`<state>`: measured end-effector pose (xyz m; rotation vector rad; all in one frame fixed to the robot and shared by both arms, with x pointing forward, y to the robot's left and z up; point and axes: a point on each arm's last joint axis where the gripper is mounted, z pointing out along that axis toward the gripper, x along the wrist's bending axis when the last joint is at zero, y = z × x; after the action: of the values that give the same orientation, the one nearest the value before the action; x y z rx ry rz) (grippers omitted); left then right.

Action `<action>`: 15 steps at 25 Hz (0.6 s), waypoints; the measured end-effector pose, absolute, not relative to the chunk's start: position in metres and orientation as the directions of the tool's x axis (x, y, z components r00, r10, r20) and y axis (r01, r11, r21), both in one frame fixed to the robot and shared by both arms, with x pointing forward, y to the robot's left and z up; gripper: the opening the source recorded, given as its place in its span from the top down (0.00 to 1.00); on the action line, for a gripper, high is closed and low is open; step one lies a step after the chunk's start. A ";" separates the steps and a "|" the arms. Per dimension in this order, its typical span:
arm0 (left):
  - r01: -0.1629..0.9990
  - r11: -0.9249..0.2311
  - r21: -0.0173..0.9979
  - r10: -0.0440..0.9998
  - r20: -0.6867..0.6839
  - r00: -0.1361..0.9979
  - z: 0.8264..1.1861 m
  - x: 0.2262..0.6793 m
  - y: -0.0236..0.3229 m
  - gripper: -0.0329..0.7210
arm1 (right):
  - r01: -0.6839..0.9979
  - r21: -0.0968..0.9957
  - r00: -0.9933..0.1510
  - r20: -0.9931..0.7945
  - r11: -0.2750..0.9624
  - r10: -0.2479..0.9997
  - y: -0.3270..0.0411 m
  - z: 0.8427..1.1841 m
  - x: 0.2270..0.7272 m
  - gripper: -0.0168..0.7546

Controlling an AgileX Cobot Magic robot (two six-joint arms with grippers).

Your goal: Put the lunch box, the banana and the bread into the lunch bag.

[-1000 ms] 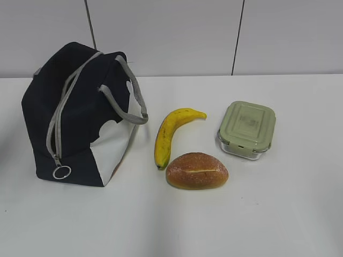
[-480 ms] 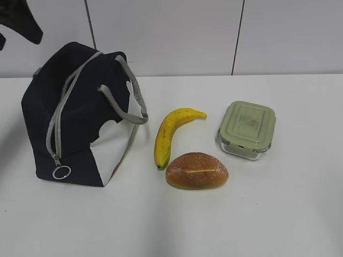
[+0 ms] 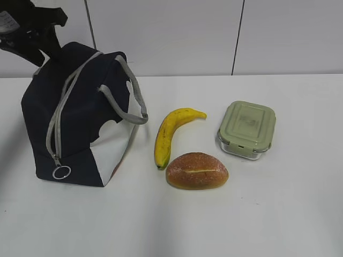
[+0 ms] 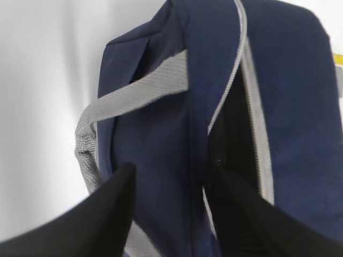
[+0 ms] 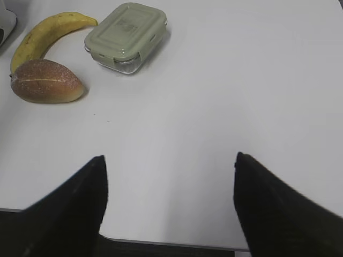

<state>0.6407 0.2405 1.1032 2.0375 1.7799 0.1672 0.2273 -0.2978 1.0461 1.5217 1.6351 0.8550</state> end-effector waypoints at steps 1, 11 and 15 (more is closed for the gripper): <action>0.921 -0.087 0.381 0.968 -0.186 0.169 1.098 0.643 0.240 0.51 | 0.510 0.857 -0.031 -0.072 0.078 0.997 -0.298 1.046 0.227 0.27; 0.930 -0.099 0.353 0.973 -0.162 0.165 1.085 0.650 0.242 0.91 | 0.510 0.857 -0.031 -0.072 0.078 0.997 -0.298 1.046 0.227 0.27; 0.932 -0.088 0.352 0.968 -0.191 0.164 1.086 0.650 0.239 0.96 | 0.510 0.857 -0.031 -0.072 0.078 0.997 -0.298 1.046 0.227 0.27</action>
<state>0.6500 0.2392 1.0859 2.0587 1.8031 0.1266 0.2273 -0.2978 1.0461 1.5217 1.6351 0.8550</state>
